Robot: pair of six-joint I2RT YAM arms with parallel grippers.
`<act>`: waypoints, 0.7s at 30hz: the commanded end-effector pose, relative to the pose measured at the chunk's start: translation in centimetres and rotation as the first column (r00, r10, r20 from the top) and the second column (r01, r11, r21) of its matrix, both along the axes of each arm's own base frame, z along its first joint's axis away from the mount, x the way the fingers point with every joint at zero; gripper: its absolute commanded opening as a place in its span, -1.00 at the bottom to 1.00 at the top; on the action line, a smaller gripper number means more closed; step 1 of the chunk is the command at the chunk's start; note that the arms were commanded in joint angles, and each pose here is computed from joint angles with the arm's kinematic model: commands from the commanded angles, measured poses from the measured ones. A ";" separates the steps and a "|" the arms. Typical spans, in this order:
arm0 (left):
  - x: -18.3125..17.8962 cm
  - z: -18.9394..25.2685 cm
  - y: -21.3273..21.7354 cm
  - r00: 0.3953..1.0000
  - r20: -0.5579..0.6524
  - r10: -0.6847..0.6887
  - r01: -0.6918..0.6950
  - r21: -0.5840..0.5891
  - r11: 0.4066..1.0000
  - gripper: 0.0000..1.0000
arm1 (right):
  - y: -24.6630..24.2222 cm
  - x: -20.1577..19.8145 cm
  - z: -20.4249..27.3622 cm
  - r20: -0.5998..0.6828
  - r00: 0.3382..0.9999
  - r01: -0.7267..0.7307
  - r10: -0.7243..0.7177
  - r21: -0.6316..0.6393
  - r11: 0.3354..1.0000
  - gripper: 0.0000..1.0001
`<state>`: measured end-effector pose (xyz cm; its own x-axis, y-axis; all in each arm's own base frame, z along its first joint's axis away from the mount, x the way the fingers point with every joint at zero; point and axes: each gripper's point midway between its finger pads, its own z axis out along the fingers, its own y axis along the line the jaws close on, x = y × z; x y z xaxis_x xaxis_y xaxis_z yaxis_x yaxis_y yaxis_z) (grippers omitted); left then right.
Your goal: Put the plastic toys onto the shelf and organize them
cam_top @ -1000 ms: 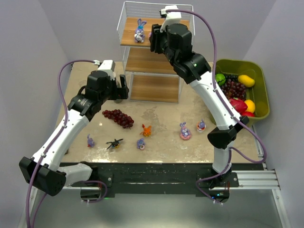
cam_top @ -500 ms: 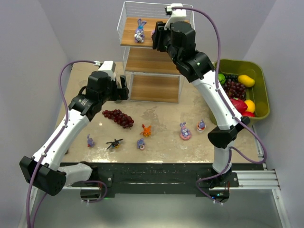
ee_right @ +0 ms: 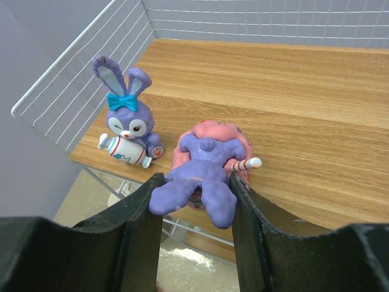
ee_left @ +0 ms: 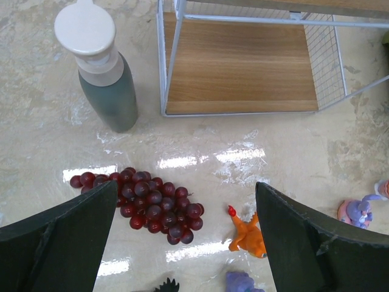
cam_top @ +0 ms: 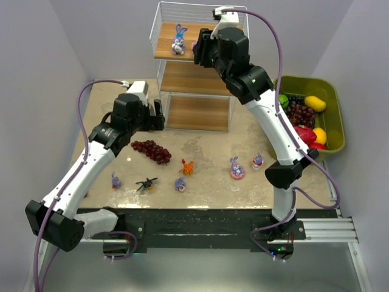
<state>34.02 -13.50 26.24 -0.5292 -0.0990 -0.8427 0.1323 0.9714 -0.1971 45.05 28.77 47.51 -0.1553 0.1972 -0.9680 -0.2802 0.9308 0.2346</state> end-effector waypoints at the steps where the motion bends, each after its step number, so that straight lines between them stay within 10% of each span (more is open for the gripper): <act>1: -0.2 1.1 0.3 0.999 0.037 0.013 -0.012 -0.024 1.000 0.99 | -0.3 -0.2 2.4 0.048 0.999 -0.009 0.006 0.058 0.998 -0.28; 21: -0.4 0.9 0.3 0.999 0.030 0.021 -0.020 -0.033 0.999 0.99 | 0.1 0.4 2.7 0.076 0.997 -0.024 0.021 0.045 0.999 0.08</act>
